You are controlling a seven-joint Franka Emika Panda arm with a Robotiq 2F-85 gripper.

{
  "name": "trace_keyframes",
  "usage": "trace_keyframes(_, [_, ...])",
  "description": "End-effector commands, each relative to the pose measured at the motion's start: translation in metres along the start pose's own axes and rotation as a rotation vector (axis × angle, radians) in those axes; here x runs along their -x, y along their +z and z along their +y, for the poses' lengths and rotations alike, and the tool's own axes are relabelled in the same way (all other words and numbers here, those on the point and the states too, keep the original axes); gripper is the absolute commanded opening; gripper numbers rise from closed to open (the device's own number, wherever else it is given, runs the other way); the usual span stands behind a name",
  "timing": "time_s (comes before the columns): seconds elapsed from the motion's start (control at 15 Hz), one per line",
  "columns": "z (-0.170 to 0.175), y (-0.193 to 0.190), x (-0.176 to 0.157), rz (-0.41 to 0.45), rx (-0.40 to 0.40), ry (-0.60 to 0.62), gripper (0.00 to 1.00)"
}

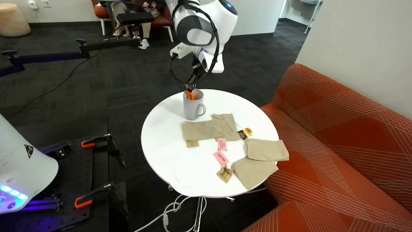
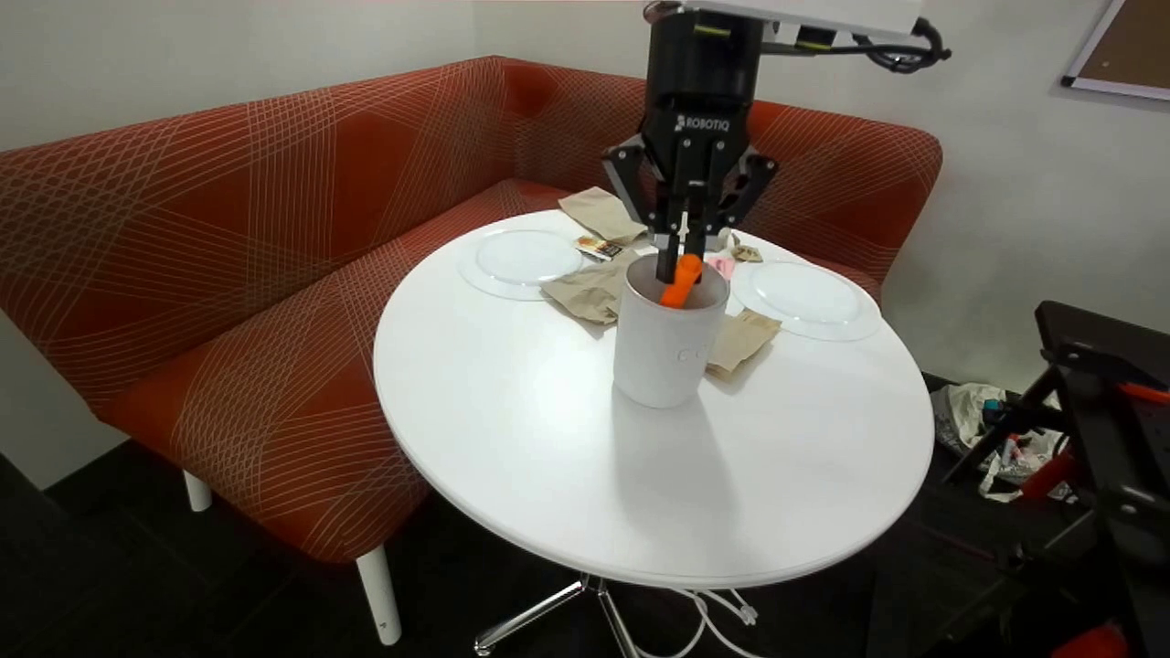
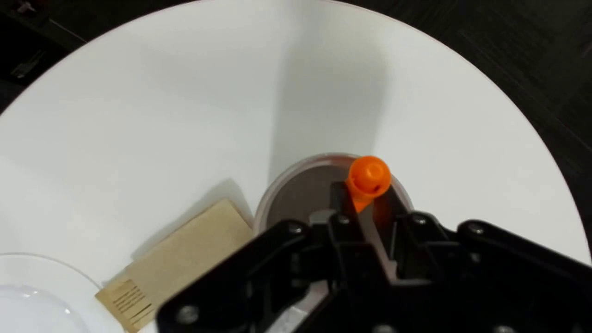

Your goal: Remove the orange marker from the white mug

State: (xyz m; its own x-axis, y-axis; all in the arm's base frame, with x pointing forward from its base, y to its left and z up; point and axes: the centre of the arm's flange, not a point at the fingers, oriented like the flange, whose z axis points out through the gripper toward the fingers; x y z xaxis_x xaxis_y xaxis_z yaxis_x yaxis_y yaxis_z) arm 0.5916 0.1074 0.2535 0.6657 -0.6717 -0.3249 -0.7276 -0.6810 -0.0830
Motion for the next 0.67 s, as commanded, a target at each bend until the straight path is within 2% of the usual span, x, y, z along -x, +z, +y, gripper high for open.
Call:
trace_keyframes(0.0, [0.017,-0.038,0.034,0.014,-0.004,0.002,0.05])
trace_keyframes(0.27, [0.027,-0.071,0.064,0.052,-0.026,-0.026,0.05])
trace_keyframes(0.6, [0.039,-0.113,0.108,0.141,-0.035,-0.057,0.05])
